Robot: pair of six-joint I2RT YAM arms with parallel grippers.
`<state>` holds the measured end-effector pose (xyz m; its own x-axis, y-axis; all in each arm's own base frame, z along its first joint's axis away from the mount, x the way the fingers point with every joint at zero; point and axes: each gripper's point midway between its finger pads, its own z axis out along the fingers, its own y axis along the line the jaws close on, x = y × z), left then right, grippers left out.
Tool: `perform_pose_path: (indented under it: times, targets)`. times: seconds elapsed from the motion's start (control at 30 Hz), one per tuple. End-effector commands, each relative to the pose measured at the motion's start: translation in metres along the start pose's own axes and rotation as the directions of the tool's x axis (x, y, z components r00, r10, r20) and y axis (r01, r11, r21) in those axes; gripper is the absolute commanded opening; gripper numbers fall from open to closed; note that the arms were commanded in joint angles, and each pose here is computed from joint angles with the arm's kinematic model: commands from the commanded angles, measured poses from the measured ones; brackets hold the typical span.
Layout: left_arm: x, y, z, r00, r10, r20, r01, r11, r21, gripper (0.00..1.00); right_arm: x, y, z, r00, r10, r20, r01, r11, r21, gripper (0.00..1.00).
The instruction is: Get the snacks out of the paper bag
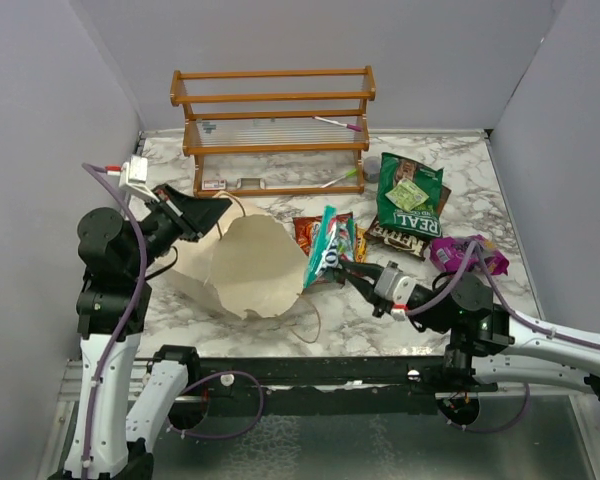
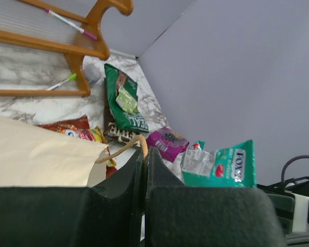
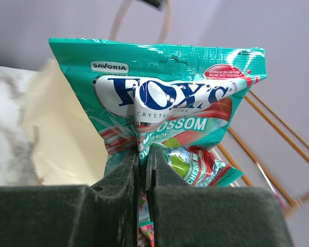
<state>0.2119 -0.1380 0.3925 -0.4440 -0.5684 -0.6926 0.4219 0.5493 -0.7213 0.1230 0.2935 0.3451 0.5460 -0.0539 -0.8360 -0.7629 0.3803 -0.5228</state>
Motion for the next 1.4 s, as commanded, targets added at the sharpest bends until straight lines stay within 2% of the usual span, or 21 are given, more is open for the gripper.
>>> perform_pose_path:
  times: [0.0,0.13,0.23,0.3,0.43,0.63,0.77,0.93,1.07,1.23,1.37]
  targets:
    - [-0.038,-0.036,0.008,0.996,0.016,0.085,-0.024,0.995,0.1,0.0,0.038,-0.049,-0.02,0.984,0.094,-0.154,-0.036,0.938,0.344,0.01]
    - [-0.058,-0.06,0.018,0.995,-0.025,0.1,0.005,0.98,0.198,0.0,0.066,-0.078,-0.038,0.952,0.212,-0.221,-0.043,0.807,0.589,0.01]
    - [-0.071,-0.068,0.024,0.994,-0.017,0.109,-0.008,0.976,0.218,0.0,0.068,-0.086,-0.044,0.939,0.285,-0.194,-0.088,0.743,0.663,0.01]
    - [-0.077,-0.065,0.026,0.992,0.017,0.127,-0.04,0.983,0.179,0.0,0.064,-0.091,-0.045,0.937,0.307,-0.167,-0.113,0.72,0.684,0.01]
    - [-0.073,-0.024,0.025,0.986,0.097,0.134,-0.094,0.995,-0.026,0.0,0.059,-0.099,-0.05,0.935,0.325,-0.14,-0.133,0.69,0.712,0.01]
    - [-0.049,0.039,0.001,0.975,0.212,0.07,-0.182,0.936,-0.302,0.0,0.058,-0.103,-0.055,0.933,0.326,-0.151,-0.123,0.685,0.718,0.01]
    - [-0.036,0.07,-0.015,0.969,0.249,0.011,-0.22,0.875,-0.431,0.0,0.046,-0.103,-0.049,0.93,0.354,-0.102,-0.188,0.695,0.694,0.01]
    - [-0.011,0.082,-0.017,0.979,0.202,-0.039,-0.199,0.884,-0.423,0.0,0.021,-0.089,-0.012,0.914,0.406,0.026,-0.345,0.74,0.577,0.01]
    - [-0.008,0.093,-0.023,0.98,0.198,-0.025,-0.187,0.864,-0.467,0.0,-0.004,-0.086,0.031,0.9,0.428,0.085,-0.408,0.758,0.508,0.01]
    - [-0.018,0.111,-0.039,0.972,0.237,-0.01,-0.198,0.787,-0.584,0.0,-0.038,-0.107,0.069,0.911,0.398,0.105,-0.393,0.765,0.511,0.01]
    - [-0.032,0.12,-0.058,0.957,0.292,-0.001,-0.215,0.702,-0.679,0.0,-0.042,-0.129,0.068,0.939,0.337,0.067,-0.308,0.739,0.599,0.01]
